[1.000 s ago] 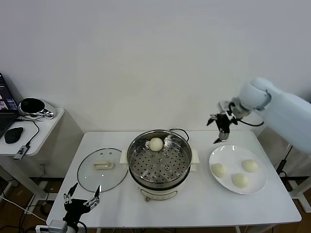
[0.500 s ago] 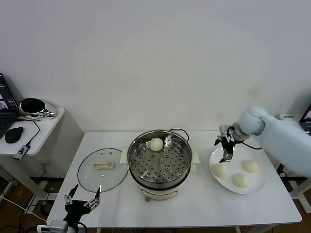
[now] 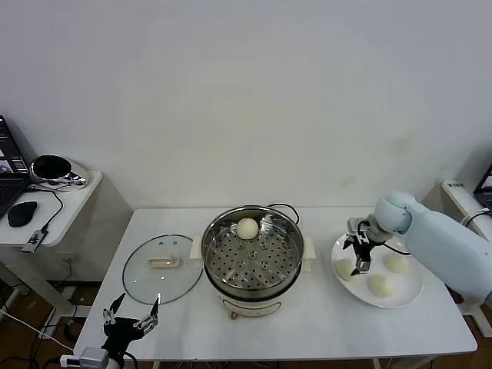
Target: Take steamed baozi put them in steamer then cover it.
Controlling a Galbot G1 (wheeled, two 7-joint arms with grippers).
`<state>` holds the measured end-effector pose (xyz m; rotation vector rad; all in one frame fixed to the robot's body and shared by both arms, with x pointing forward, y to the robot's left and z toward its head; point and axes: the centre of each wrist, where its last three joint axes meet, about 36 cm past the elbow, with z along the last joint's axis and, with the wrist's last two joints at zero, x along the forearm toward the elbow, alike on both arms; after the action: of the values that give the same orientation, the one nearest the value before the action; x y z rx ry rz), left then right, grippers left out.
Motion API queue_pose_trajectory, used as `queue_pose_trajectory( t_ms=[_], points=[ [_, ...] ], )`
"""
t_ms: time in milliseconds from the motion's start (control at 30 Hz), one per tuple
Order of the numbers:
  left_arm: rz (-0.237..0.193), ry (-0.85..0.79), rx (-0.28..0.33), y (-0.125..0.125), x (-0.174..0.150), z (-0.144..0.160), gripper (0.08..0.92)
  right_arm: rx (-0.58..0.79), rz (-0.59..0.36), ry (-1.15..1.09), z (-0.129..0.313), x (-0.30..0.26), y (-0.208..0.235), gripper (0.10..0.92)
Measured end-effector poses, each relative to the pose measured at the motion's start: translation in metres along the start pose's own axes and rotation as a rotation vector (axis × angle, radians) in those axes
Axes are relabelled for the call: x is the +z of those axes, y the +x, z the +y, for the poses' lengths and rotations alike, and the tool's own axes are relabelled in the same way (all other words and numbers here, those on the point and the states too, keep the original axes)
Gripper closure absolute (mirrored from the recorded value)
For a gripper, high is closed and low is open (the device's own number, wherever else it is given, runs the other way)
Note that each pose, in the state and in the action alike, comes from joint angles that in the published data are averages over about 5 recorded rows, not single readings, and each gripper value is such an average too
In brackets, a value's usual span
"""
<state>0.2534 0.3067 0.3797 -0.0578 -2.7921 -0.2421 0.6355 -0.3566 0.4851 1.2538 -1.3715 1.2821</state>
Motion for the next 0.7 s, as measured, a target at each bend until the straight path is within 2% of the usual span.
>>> queue_pose_trajectory(
  t_ms=[700],
  points=[
    [0.01,0.001,-0.007,0.0,0.003,0.002,0.177,0.0,0.024,-0.028,0.003,0.007,-0.029,0.2]
  ],
)
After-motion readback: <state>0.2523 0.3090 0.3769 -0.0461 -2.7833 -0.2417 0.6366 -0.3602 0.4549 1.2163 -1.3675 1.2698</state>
